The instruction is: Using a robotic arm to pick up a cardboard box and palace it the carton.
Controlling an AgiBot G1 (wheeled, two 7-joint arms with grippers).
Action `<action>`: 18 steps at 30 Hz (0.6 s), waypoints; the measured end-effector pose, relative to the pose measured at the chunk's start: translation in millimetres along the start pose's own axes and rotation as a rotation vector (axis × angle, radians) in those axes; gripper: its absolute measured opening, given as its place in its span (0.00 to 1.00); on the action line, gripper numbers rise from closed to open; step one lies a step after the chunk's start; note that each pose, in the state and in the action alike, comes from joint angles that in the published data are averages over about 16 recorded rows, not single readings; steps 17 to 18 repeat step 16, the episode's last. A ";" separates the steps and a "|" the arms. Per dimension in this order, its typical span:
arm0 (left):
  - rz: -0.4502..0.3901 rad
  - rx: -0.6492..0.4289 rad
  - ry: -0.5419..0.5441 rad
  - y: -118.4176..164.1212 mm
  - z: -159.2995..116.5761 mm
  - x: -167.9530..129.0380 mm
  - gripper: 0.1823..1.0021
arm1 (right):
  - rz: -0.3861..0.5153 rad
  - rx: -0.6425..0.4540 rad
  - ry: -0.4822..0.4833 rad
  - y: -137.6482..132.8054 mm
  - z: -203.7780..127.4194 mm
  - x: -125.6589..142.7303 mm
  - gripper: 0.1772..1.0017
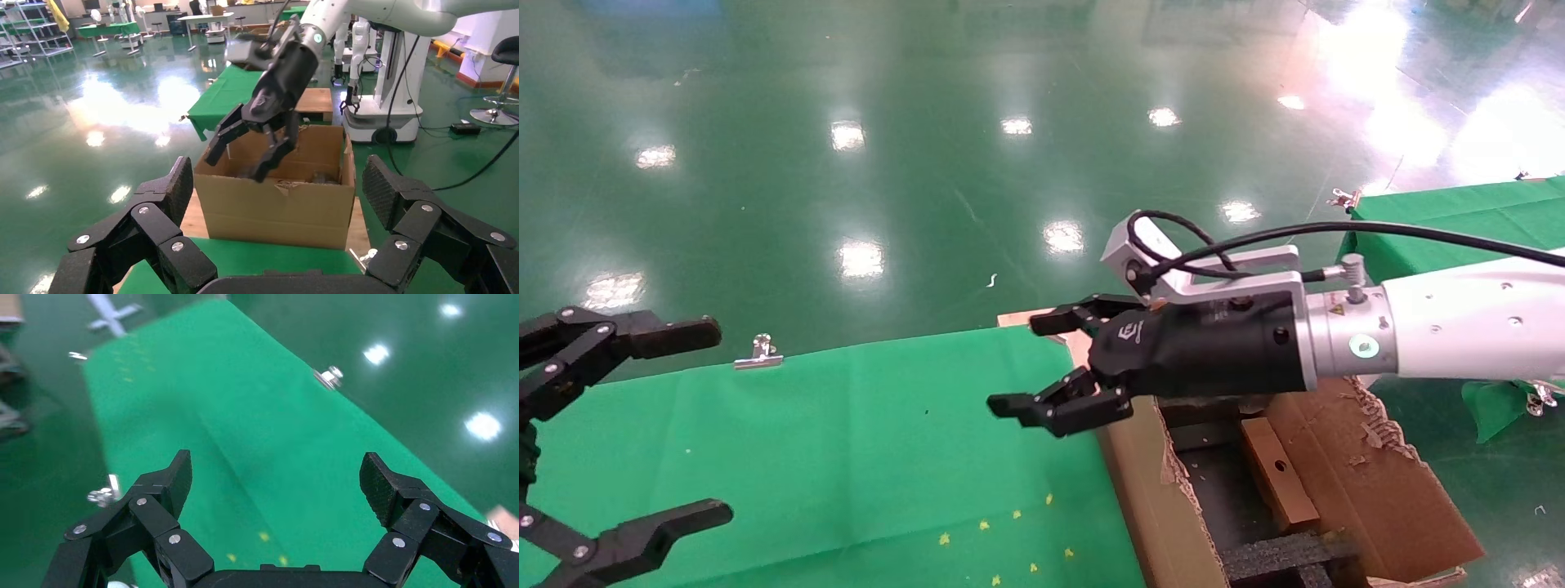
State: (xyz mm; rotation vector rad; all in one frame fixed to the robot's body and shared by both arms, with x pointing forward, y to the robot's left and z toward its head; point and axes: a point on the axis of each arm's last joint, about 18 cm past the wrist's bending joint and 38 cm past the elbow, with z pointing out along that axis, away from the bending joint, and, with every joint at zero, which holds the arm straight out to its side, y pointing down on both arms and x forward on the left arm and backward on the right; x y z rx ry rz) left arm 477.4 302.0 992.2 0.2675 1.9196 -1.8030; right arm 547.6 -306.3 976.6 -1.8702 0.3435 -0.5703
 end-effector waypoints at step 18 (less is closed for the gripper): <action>0.000 0.000 0.000 0.0 0.0 0.0 1.00 | -0.209 0.259 -0.206 -13.7 -23.1 -43.1 1.00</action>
